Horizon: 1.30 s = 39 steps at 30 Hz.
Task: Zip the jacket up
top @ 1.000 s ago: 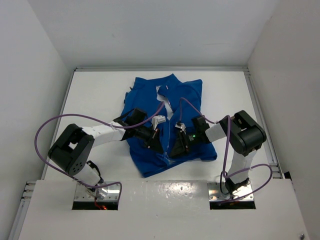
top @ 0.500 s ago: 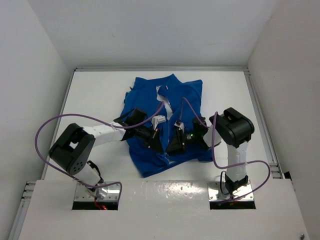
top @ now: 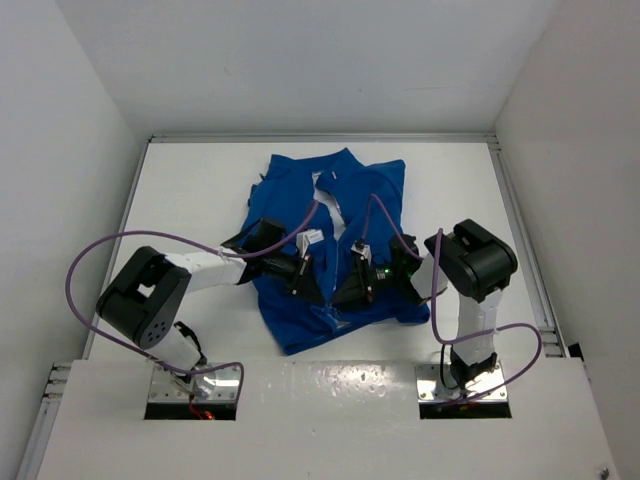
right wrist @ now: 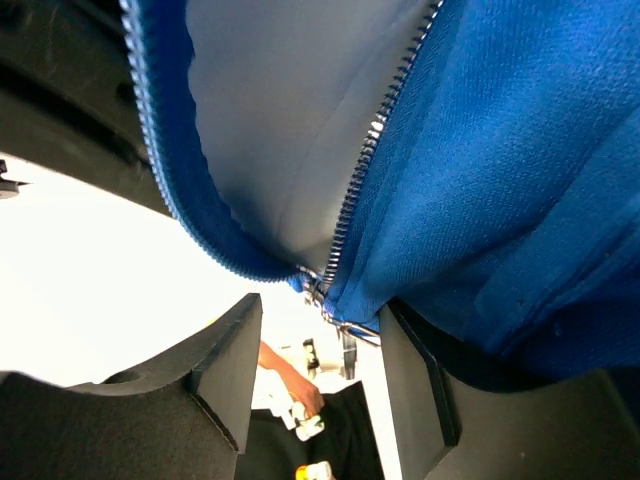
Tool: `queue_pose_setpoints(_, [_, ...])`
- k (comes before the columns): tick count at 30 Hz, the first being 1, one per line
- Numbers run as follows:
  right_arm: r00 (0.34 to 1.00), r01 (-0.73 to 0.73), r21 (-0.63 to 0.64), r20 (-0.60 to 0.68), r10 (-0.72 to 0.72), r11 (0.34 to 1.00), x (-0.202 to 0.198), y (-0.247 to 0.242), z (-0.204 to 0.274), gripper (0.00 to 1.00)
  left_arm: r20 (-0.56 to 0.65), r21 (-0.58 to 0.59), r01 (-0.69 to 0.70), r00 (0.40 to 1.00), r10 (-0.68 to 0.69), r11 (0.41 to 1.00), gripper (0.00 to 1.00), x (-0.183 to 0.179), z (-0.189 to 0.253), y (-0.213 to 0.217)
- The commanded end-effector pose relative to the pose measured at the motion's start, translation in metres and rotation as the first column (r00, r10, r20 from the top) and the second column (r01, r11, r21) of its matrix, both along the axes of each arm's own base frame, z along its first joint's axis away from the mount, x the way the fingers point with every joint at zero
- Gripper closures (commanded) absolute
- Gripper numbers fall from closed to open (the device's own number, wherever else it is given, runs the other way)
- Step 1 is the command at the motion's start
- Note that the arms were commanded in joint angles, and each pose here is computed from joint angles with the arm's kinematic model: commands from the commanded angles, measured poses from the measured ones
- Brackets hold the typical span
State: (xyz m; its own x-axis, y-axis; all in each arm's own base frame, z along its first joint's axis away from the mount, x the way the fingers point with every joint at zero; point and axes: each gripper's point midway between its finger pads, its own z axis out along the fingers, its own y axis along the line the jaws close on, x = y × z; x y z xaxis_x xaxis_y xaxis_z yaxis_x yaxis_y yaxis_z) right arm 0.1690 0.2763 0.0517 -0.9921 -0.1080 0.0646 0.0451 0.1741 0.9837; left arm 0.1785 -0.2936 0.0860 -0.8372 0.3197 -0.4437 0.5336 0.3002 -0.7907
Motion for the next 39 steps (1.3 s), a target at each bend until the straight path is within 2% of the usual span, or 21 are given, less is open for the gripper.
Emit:
queue_pose_setpoints(1, [0.997,-0.03,0.058,0.068,0.026,0.998,-0.002,0.002,0.016,0.49,0.008,-0.047,-0.027,1.0,0.028,0.999,1.0,0.007,0.008,0.001])
queue_pose_setpoints(11, [0.999,-0.029,0.093,0.048,0.025,0.995,-0.001,0.005,0.023,0.48,-0.02,-0.06,-0.091,0.996,0.09,0.994,1.0,0.023,0.007,0.008])
queue_pose_setpoints(18, [0.997,-0.044,0.096,0.063,0.038,0.994,-0.008,0.005,0.024,0.59,-0.033,-0.074,-0.138,0.99,0.136,0.988,1.0,0.033,0.01,0.013])
queue_pose_setpoints(30, [0.995,-0.067,0.099,0.08,0.059,0.993,-0.013,0.005,0.025,0.61,-0.033,-0.078,-0.151,0.988,0.148,0.985,1.0,0.037,0.011,0.014])
queue_pose_setpoints(35, [0.994,-0.076,0.1,0.087,0.067,0.992,-0.015,0.005,0.025,0.67,-0.041,-0.077,-0.165,0.986,0.162,0.983,1.0,0.039,0.01,0.017])
queue_pose_setpoints(39, [0.994,-0.077,0.096,0.089,0.068,0.992,-0.016,0.006,0.024,0.76,-0.034,-0.082,-0.164,0.986,0.162,0.983,1.0,0.039,0.013,0.017])
